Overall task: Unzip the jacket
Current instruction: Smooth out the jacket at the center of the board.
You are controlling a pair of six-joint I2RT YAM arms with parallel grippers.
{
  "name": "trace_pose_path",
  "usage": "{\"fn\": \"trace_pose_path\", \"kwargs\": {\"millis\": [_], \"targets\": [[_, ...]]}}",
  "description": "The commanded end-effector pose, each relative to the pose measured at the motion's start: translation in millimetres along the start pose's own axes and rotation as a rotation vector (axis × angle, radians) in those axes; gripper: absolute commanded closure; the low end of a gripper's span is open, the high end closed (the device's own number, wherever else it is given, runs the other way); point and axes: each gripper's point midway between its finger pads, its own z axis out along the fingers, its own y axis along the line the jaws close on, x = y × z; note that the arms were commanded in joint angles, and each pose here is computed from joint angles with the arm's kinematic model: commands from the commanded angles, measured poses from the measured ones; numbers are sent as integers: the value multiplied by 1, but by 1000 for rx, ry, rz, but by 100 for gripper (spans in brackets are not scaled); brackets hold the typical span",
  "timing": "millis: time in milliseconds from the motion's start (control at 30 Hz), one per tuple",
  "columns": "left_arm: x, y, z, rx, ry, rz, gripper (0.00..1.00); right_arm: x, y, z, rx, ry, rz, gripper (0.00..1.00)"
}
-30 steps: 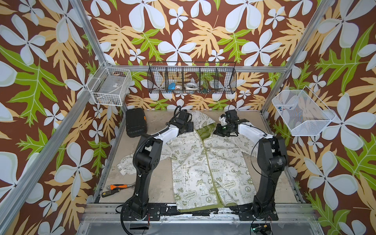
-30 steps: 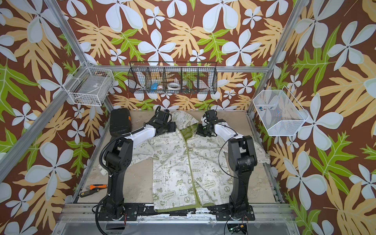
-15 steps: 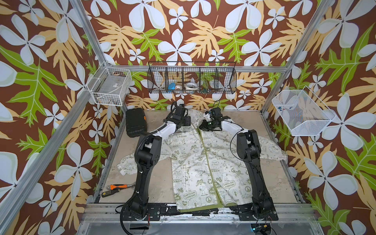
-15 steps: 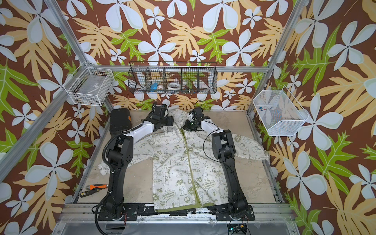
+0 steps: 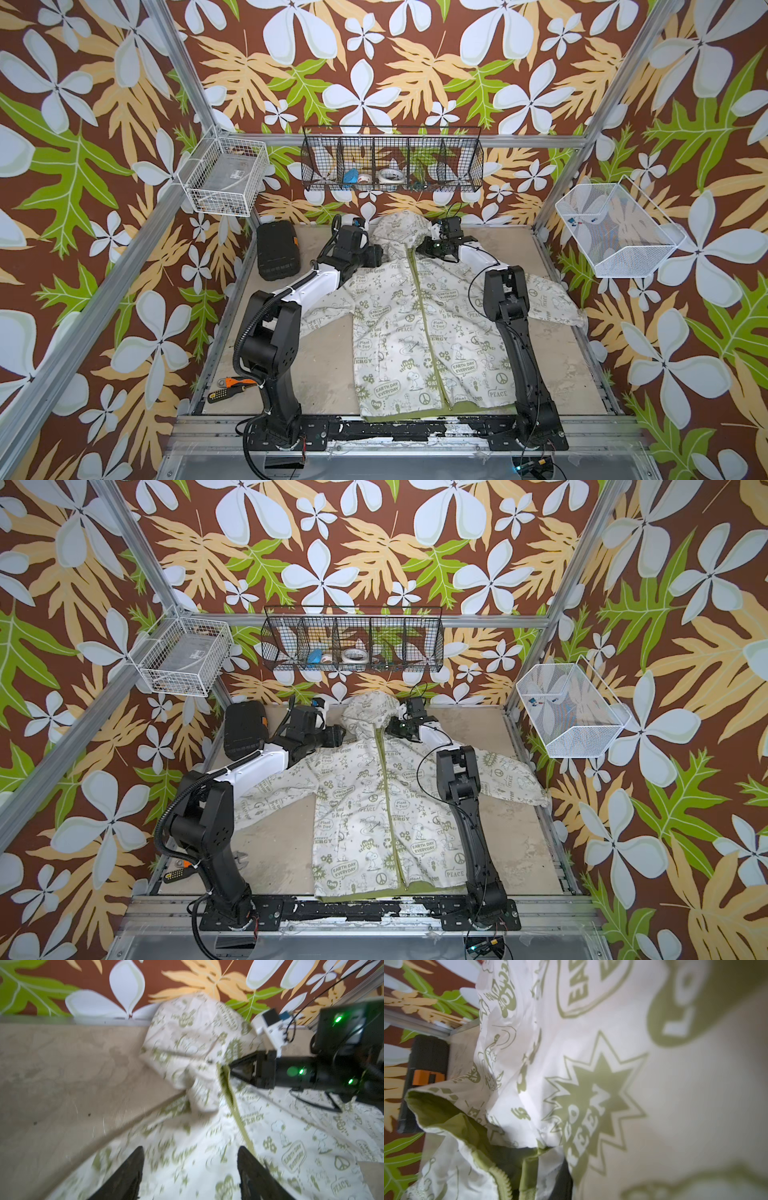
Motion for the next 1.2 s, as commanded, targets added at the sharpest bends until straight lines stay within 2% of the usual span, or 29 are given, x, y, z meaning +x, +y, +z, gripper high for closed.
{"fn": "trace_pose_path", "kwargs": {"millis": [0,200,333,433,633,800,900,1033,1167], "targets": [[13,12,-6,-55,18,-28,26,-9,-20,-18,90,1,-20,88],[26,31,-14,-136,21,-4,24,-23,6,-65,41,-12,-51,77],[35,41,-20,-159,36,-48,24,-8,19,-94,40,25,-17,77],[54,42,-25,-147,65,-110,25,28,16,-112,57,69,31,74],[102,51,-46,-151,108,-244,28,124,-9,-140,151,171,90,73],[116,63,-57,-194,101,-243,29,188,-13,-133,183,283,57,75],[123,70,-54,-219,130,-239,29,212,-11,-121,174,322,65,77],[118,79,-57,-215,112,-295,29,223,4,-100,142,353,42,78],[88,86,-73,-224,18,-289,26,212,23,-83,121,344,18,79]]}}
